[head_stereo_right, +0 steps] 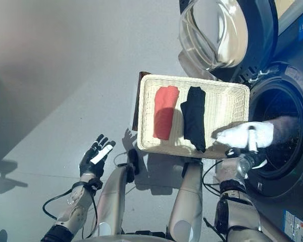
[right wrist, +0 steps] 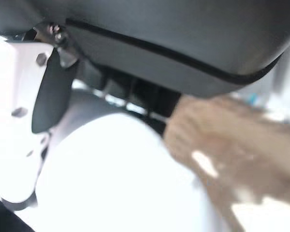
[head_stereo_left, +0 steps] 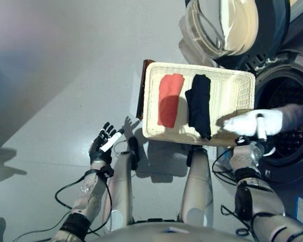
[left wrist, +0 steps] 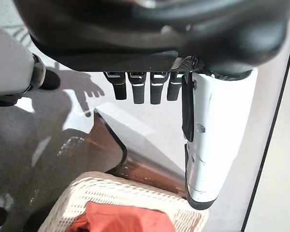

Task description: Pick up the clothes and place them into the washing machine

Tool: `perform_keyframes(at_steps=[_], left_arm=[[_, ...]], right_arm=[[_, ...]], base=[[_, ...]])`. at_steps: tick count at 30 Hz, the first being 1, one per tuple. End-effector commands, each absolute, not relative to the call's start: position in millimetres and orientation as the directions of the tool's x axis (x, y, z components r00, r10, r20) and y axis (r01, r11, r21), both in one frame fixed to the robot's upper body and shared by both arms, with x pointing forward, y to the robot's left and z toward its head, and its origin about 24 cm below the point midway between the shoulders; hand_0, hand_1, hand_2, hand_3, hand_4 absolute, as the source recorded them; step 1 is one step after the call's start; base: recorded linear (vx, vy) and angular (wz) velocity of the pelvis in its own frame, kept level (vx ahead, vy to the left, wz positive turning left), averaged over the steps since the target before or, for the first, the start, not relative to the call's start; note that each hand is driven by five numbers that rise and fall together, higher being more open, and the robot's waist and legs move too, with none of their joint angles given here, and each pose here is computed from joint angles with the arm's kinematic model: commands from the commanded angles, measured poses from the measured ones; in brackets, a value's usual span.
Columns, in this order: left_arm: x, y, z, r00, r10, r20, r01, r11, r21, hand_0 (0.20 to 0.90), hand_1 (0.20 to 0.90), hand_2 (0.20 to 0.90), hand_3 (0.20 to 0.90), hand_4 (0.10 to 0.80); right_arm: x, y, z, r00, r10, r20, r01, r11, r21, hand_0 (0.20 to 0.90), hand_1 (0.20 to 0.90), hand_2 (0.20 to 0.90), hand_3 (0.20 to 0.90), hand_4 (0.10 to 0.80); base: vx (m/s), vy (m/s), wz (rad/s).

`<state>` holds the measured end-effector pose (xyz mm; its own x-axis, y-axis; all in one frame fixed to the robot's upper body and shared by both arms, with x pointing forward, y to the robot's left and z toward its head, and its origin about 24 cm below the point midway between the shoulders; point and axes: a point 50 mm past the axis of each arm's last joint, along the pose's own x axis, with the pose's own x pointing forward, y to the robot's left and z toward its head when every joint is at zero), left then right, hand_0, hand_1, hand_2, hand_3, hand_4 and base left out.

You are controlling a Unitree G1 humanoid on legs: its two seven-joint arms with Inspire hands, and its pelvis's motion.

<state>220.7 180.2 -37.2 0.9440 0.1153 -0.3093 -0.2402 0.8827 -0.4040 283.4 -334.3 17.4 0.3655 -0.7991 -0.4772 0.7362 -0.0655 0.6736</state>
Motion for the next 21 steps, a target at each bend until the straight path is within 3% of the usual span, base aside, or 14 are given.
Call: perform_keyframes(at_steps=[1,5,11,21], left_arm=[[212,184,-35,0.952,0.119,-0.282,-0.236,0.872,-0.430,0.900,0.900,0.900,0.900,0.800],[207,182,-39,0.945,0.100,-0.310,-0.233,0.873,-0.428,0.900,0.900,0.900,0.900,0.800],[197,182,-41,0.942,0.064,-0.329,-0.199,0.896,-0.397,0.900,0.900,0.900,0.900,0.800],[190,182,-44,0.939,0.044,-0.341,-0.180,0.907,-0.380,0.900,0.900,0.900,0.900,0.800]], right_arm=[[274,-380,60,0.239,-0.884,-0.402,0.562,-0.211,0.800,0.200,0.200,0.200,0.200,0.300],[261,-405,67,0.131,-0.839,-0.528,0.494,-0.407,0.768,0.200,0.200,0.200,0.200,0.300],[232,-440,83,-0.015,-0.780,-0.626,0.453,-0.564,0.691,0.200,0.200,0.200,0.200,0.300],[203,-473,119,-0.107,-0.833,-0.543,0.425,-0.532,0.732,0.200,0.200,0.200,0.200,0.300]], base=[[0.036,0.016,-0.03],[0.008,0.004,0.00],[0.012,0.013,0.03],[0.019,0.001,-0.02]])
